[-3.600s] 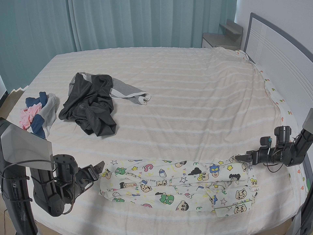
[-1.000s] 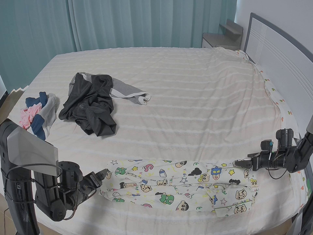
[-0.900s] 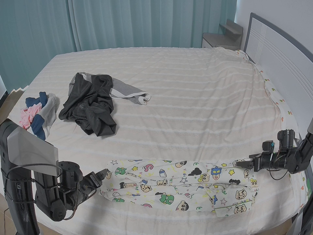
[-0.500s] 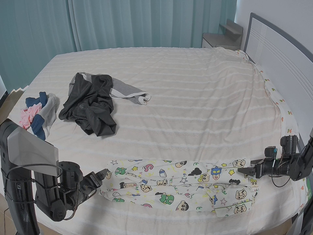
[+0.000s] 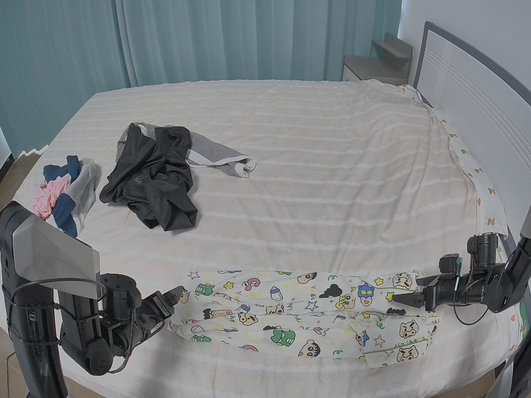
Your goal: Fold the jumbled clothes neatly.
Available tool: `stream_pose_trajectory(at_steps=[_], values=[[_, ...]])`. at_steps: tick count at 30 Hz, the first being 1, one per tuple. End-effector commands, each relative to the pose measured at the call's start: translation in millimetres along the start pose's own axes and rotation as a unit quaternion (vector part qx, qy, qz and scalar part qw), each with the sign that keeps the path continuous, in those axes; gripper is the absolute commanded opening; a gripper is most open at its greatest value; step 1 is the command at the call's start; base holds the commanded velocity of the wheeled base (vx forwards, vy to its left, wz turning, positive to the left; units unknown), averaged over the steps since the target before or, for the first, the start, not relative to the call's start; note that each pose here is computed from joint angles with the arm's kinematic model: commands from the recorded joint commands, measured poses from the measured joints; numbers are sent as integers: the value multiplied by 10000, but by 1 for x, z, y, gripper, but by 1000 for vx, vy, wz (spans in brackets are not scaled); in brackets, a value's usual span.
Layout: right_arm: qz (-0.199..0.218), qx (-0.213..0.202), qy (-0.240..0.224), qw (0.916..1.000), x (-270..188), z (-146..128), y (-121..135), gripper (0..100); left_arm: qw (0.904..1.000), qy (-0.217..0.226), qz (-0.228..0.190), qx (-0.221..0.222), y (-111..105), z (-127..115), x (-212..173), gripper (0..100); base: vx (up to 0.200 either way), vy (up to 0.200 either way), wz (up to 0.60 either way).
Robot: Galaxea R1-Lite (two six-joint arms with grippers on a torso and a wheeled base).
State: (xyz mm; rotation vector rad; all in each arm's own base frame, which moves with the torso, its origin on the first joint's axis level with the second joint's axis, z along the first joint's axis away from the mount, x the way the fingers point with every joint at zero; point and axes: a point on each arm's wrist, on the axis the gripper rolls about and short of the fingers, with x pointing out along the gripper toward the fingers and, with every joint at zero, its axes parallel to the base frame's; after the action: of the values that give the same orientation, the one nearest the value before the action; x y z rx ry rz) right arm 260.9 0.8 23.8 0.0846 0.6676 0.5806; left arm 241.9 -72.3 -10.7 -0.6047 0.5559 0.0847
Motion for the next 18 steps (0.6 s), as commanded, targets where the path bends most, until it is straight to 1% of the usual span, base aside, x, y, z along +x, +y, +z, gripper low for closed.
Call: stream_pose_trajectory(at_steps=[1, 5, 13, 18], values=[[142, -36, 138, 9998, 10, -3, 5, 100, 10000, -65, -65, -16, -1, 1, 0, 100, 0, 0, 0], [67, -49, 74, 9999, 11, 0, 1, 100, 10000, -65, -65, -16, -1, 1, 0, 100, 0, 0, 0], [-229, 153, -68, 9996, 2, 1, -16, 100, 10000, -65, -65, -16, -1, 1, 0, 100, 0, 0, 0], [-271, 219, -97, 9993, 0, 1, -20, 100, 10000, -65, -65, -24, -1, 1, 0, 100, 0, 0, 0]])
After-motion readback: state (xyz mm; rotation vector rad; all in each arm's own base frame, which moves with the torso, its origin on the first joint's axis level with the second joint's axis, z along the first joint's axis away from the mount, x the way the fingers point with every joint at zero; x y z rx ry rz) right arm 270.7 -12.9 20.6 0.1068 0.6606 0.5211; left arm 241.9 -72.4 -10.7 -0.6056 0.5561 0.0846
